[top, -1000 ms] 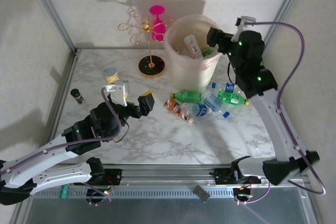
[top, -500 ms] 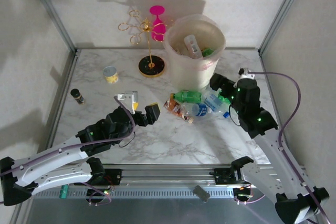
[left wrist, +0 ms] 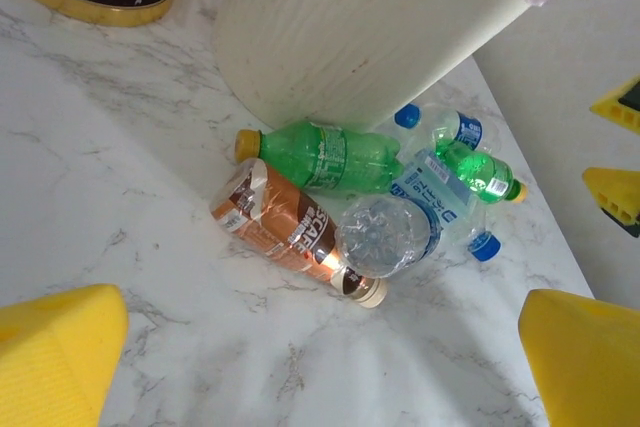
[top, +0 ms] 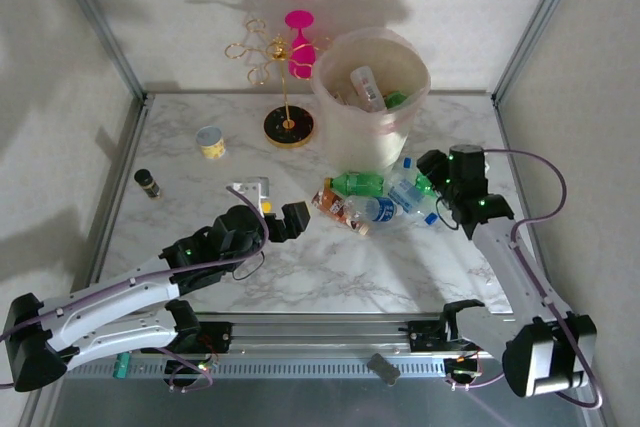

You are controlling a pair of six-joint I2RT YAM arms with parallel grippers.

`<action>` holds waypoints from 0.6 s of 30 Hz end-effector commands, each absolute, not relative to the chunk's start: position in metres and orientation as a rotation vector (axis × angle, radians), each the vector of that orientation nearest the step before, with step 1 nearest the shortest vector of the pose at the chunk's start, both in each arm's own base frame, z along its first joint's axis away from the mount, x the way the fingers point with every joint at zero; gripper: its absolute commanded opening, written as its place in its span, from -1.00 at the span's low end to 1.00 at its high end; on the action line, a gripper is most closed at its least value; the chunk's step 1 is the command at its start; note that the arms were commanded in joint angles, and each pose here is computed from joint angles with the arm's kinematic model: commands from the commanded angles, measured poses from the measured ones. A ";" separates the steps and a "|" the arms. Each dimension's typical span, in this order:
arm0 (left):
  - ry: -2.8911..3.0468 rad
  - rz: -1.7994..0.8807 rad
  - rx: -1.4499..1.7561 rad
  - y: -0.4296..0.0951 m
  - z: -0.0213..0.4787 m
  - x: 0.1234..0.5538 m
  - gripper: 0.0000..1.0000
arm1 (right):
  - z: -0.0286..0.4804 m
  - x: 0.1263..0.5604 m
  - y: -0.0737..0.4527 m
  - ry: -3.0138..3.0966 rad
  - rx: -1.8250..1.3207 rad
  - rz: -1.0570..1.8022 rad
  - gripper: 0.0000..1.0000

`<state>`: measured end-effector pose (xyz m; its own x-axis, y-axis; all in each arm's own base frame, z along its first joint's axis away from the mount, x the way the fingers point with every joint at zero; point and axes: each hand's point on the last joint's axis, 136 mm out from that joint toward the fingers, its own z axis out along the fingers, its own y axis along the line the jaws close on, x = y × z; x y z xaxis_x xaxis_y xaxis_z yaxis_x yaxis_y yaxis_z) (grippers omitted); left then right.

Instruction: Put the plastic bottles in the bin

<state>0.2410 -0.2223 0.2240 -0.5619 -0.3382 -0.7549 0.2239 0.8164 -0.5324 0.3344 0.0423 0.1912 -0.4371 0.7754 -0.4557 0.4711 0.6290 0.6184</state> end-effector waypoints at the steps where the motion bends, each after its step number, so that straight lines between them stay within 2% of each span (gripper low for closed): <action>1: 2.041 -0.758 -0.102 -0.223 0.222 0.244 0.99 | 0.169 0.341 0.025 2.081 1.302 0.545 0.42; 3: 2.039 -0.751 -0.098 -0.223 0.224 0.245 0.99 | 0.151 0.342 0.016 2.105 1.442 0.511 0.35; 8: 2.028 -0.737 -0.096 -0.219 0.229 0.247 0.99 | 0.118 0.355 0.011 2.100 1.607 0.573 0.34; 18: 2.030 -0.716 -0.096 -0.215 0.228 0.250 0.99 | 0.080 0.368 -0.008 2.074 1.762 0.556 0.37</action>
<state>0.2489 -0.2153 0.2198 -0.5587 -0.3409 -0.7561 0.2003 0.8292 -0.5218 0.3594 -0.0033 0.0808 -0.1966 0.9790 -0.0535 0.8453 0.1969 0.4967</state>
